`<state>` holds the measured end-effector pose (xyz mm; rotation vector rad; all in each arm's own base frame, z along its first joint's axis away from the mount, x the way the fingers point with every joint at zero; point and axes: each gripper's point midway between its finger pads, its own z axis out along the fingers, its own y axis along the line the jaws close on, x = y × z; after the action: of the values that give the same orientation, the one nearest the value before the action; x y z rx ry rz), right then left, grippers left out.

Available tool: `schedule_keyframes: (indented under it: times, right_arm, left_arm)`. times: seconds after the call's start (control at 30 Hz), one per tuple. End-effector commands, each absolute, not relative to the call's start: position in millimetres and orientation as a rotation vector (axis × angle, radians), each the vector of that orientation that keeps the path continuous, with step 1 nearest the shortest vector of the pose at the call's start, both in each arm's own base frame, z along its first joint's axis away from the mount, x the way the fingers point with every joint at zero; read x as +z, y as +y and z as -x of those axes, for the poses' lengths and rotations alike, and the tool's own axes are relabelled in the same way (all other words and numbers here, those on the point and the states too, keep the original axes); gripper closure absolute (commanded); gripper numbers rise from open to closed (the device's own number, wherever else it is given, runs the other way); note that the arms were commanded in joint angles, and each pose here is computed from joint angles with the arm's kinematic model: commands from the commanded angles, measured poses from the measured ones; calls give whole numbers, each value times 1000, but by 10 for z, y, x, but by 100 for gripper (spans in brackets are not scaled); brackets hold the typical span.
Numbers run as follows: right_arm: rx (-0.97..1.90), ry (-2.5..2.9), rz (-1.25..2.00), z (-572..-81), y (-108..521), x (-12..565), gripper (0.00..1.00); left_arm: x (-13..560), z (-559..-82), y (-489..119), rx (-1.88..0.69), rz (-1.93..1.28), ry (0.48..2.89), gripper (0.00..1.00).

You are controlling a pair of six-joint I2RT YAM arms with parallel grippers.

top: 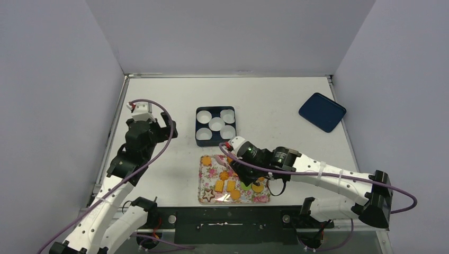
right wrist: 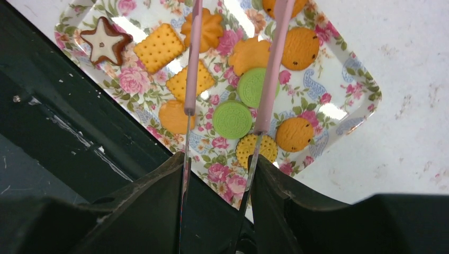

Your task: Pack the cookies

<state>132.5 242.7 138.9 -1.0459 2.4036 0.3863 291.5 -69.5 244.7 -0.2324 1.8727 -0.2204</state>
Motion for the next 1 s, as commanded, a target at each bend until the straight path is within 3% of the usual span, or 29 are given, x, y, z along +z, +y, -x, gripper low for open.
schedule_keyframes:
  times: [0.0, 0.97]
  right_arm:
    - [235, 2452, 849, -1380, 2354, 1457, 58]
    - [106, 2542, 743, -1398, 2608, 1116, 61]
  left_arm:
    - [2495, -2822, -531, -139, 210, 1849, 3]
    - [2491, -2741, -462, -122, 243, 1832, 3]
